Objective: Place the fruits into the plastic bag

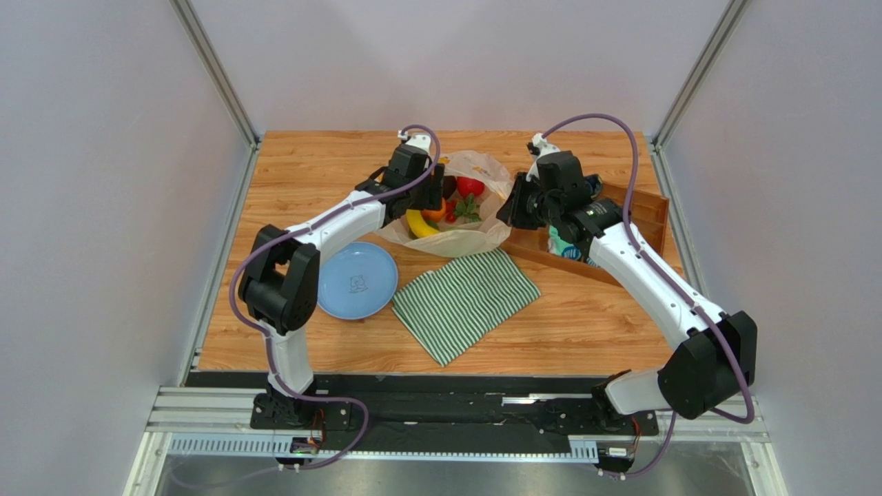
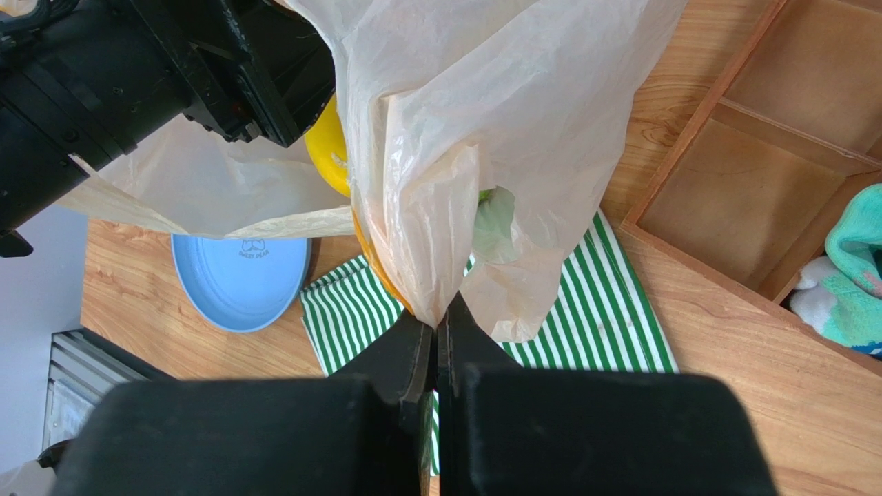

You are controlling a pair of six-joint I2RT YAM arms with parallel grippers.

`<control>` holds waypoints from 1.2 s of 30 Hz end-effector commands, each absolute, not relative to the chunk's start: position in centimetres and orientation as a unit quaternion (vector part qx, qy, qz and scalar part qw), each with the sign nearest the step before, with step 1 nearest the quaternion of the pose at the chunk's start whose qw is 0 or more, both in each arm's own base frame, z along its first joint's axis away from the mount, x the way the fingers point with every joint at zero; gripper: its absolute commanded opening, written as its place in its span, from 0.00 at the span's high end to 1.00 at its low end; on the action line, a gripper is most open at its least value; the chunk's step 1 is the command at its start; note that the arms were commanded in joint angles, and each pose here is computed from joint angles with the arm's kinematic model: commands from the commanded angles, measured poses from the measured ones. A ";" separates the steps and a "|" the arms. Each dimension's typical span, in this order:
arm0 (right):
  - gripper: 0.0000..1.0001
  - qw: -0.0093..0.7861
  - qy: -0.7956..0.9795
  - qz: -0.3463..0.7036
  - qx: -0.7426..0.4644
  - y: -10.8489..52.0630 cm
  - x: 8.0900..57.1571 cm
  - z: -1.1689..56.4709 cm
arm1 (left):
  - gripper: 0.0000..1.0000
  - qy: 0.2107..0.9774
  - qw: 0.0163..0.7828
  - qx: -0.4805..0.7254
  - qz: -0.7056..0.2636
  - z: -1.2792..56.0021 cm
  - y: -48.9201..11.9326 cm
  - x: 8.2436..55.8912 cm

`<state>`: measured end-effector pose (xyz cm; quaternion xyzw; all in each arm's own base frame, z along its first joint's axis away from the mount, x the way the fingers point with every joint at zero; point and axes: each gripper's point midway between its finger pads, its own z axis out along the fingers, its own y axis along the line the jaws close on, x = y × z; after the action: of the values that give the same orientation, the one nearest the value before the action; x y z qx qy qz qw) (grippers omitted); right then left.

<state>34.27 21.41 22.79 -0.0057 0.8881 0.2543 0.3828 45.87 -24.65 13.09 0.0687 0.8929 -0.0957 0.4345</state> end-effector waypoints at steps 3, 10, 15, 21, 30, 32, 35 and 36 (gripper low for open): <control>1.00 0.403 0.876 0.263 -0.012 21.9 34.9 24.4 | 0.21 0.860 0.475 0.113 -0.148 18.4 -26.1 45.1; 1.00 0.405 0.875 0.264 -0.010 21.8 34.9 24.6 | 0.21 0.743 0.553 0.229 -0.300 26.6 -29.6 39.6; 1.00 0.404 0.876 0.263 -0.010 21.7 34.8 24.5 | 0.17 0.692 0.579 0.254 -0.349 31.0 -29.2 35.6; 1.00 0.403 0.876 0.265 -0.010 21.9 34.8 24.4 | 0.18 0.683 0.570 0.282 -0.359 33.3 -27.5 31.2; 1.00 0.402 0.876 0.267 -0.010 21.9 34.8 24.5 | 0.20 0.789 0.554 0.108 -0.243 27.7 -17.0 30.2; 1.00 0.401 0.876 0.267 -0.010 22.0 34.9 24.4 | 0.20 0.796 0.535 0.120 -0.257 26.3 -17.2 29.4; 1.00 0.402 0.876 0.266 -0.010 21.9 34.9 24.5 | 0.21 0.779 0.505 0.183 -0.322 25.2 -19.5 26.8; 1.00 0.402 0.876 0.266 -0.010 21.9 34.9 24.4 | 0.21 0.779 0.497 0.186 -0.334 24.9 -19.9 26.5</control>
<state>34.26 21.41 22.78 -0.0055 0.8882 0.2545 0.3825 29.34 -17.77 26.28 0.1435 0.7843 -0.2679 0.5408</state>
